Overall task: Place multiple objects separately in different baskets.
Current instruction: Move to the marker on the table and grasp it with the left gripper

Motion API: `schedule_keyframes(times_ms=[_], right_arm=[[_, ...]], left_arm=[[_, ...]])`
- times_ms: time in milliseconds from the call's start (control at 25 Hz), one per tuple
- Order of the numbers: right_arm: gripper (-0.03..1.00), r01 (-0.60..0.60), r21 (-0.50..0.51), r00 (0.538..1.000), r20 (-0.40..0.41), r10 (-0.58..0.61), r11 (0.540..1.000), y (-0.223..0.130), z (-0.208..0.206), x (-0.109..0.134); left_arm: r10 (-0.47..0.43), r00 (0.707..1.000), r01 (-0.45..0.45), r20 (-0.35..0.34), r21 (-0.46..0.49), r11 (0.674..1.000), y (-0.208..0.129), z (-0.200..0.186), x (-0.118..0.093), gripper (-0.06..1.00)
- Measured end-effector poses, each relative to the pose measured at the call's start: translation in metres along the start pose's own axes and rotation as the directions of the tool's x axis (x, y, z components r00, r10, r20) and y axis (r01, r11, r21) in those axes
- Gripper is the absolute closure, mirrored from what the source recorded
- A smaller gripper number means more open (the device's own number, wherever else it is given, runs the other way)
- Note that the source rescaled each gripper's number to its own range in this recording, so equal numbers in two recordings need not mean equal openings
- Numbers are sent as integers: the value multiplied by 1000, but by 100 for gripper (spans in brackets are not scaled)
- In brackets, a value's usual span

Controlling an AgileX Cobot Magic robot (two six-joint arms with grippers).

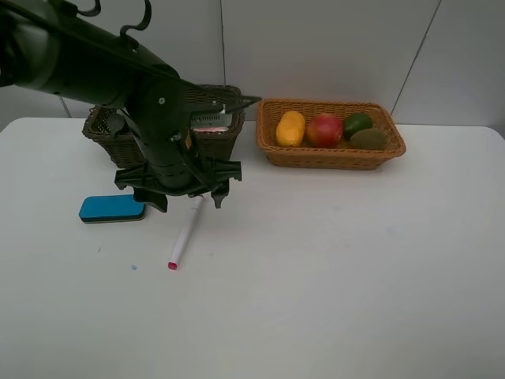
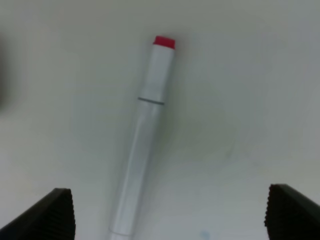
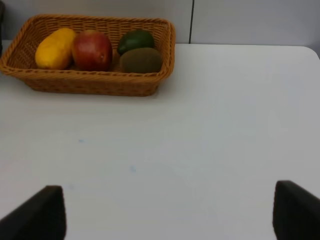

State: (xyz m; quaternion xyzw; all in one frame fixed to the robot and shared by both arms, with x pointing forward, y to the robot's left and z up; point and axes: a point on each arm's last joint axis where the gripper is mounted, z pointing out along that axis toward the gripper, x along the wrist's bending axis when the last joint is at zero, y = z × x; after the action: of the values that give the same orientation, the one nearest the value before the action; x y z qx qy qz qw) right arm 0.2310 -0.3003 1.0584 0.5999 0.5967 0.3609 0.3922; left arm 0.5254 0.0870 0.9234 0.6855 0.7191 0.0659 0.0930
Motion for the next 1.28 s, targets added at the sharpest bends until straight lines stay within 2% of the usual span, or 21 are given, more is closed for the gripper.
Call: schedule_keyframes(times_ms=[240,560,1280], right_arm=[[-3,0,0,1000,0,0,1000,0,0,0],[-3,0,0,1000,0,0,1000,0,0,0],[-3,0,0,1000,0,0,1000,0,0,0]], left_arm=[[3,1000,-6,29,100,995,3,22,9,-6],[19,999,-24,31,157,987,4,42,18,-6],[45,999,-49,24,192,980,0,60,18,-6]])
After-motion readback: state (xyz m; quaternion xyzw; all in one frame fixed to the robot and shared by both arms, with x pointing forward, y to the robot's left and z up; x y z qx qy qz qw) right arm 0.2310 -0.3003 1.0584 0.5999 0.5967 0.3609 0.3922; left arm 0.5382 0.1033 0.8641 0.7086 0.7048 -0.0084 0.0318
